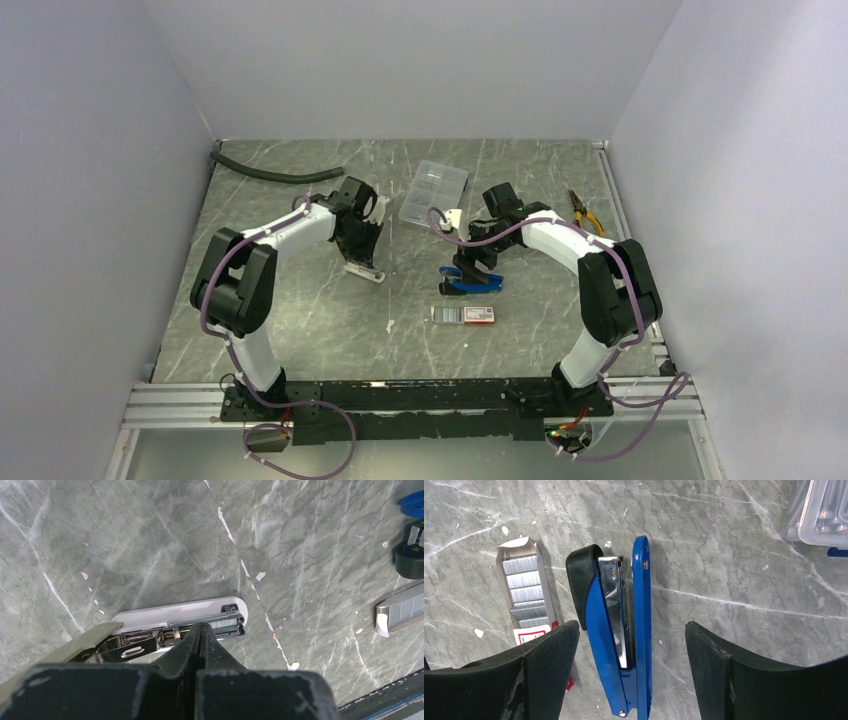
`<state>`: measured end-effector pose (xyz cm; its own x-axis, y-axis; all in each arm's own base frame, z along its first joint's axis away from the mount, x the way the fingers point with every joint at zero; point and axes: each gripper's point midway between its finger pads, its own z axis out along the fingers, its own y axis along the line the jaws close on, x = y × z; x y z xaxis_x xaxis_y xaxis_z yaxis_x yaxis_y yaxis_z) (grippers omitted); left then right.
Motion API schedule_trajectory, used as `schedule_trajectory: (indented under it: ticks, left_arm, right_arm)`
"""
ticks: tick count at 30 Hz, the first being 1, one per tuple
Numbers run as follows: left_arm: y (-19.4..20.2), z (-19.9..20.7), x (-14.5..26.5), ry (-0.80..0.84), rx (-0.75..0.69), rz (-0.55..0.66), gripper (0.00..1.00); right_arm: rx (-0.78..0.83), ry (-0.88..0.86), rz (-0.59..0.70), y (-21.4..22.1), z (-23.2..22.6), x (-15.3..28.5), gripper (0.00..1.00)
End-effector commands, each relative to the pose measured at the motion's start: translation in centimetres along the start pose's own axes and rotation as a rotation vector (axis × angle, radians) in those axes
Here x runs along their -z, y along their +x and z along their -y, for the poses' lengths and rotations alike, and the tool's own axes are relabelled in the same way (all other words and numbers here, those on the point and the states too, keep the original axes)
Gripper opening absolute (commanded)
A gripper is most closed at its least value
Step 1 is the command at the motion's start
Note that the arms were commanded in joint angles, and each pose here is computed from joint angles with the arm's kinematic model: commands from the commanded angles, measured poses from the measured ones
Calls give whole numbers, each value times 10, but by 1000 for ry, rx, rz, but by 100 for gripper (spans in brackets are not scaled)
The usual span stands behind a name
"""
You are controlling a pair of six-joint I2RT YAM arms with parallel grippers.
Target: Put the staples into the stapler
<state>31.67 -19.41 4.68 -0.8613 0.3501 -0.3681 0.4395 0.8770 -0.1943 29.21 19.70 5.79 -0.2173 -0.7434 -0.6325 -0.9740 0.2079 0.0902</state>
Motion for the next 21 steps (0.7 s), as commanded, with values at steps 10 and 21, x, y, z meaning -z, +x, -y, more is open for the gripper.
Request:
schedule_trajectory:
  ticks: [10, 21]
  left_arm:
    - [-8, 15, 24, 56, -59, 87, 3]
    - [-15, 13, 35, 44, -140, 112, 3]
  right_arm:
    - [24, -2, 10, -8, 2, 4, 81]
    - [29, 1, 19, -11, 2, 5, 81]
